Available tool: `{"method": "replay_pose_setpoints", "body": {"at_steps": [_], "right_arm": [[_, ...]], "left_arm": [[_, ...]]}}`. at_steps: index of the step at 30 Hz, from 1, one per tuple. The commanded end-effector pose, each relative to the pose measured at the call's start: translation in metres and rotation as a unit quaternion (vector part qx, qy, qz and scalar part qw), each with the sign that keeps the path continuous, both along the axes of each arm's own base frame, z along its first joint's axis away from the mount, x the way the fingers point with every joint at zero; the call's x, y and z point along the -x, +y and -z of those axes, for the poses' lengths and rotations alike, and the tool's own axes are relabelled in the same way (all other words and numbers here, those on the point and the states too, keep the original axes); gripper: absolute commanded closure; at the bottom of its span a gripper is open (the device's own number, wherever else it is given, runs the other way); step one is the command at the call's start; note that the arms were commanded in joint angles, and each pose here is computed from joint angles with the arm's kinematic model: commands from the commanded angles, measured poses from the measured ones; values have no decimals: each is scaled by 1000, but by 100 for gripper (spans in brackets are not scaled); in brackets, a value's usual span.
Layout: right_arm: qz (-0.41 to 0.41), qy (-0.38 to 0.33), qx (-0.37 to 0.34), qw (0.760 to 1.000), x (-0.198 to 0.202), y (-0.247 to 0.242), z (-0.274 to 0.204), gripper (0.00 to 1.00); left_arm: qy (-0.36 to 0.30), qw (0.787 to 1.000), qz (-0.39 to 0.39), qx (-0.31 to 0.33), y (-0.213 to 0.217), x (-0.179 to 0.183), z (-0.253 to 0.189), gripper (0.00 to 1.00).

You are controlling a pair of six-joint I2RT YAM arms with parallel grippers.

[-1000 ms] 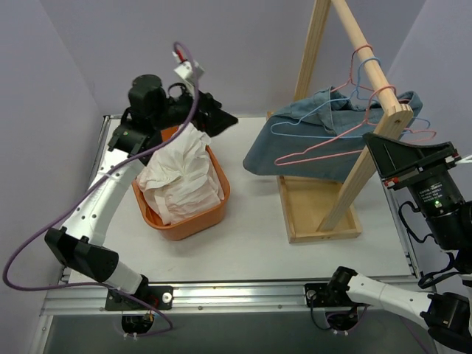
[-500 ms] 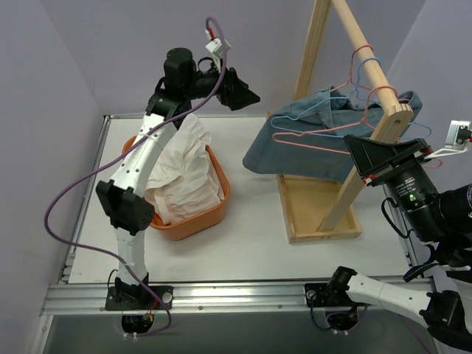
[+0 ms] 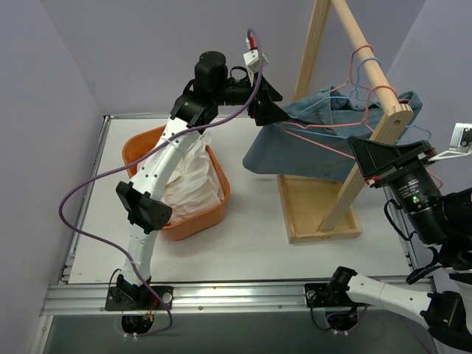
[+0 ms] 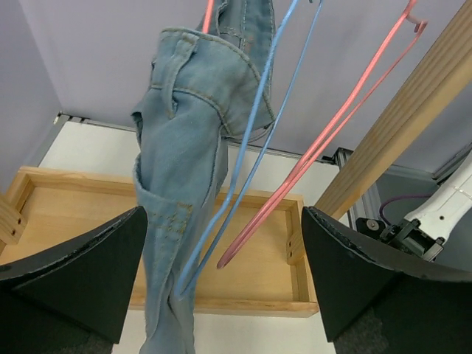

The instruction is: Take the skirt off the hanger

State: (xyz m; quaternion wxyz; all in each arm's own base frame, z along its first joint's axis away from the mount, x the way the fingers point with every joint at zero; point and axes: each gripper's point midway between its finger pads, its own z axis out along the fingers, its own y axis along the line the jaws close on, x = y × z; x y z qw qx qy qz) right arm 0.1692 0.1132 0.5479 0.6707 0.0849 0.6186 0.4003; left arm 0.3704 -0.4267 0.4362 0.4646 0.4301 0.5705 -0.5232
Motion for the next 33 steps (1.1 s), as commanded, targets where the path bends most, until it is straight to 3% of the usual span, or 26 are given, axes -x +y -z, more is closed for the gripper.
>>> {"method": "replay_pose_setpoints", "body": {"at_steps": [1, 13, 22, 32, 33], "right_arm": [[5, -9, -21, 1000, 3, -7, -8, 100], [10, -13, -27, 1000, 9, -17, -11, 100], [7, -21, -30, 999, 10, -16, -19, 100], [7, -16, -26, 1000, 7, -12, -13, 100], [5, -17, -28, 999, 7, -12, -14, 100]], "left_arm": [[-16, 999, -23, -20, -7, -6, 10, 6], [3, 997, -63, 47, -8, -31, -20, 6], [35, 997, -68, 33, -19, -40, 4, 2], [15, 996, -89, 16, -24, -46, 12, 0], [17, 996, -90, 15, -25, -47, 14, 7]]}}
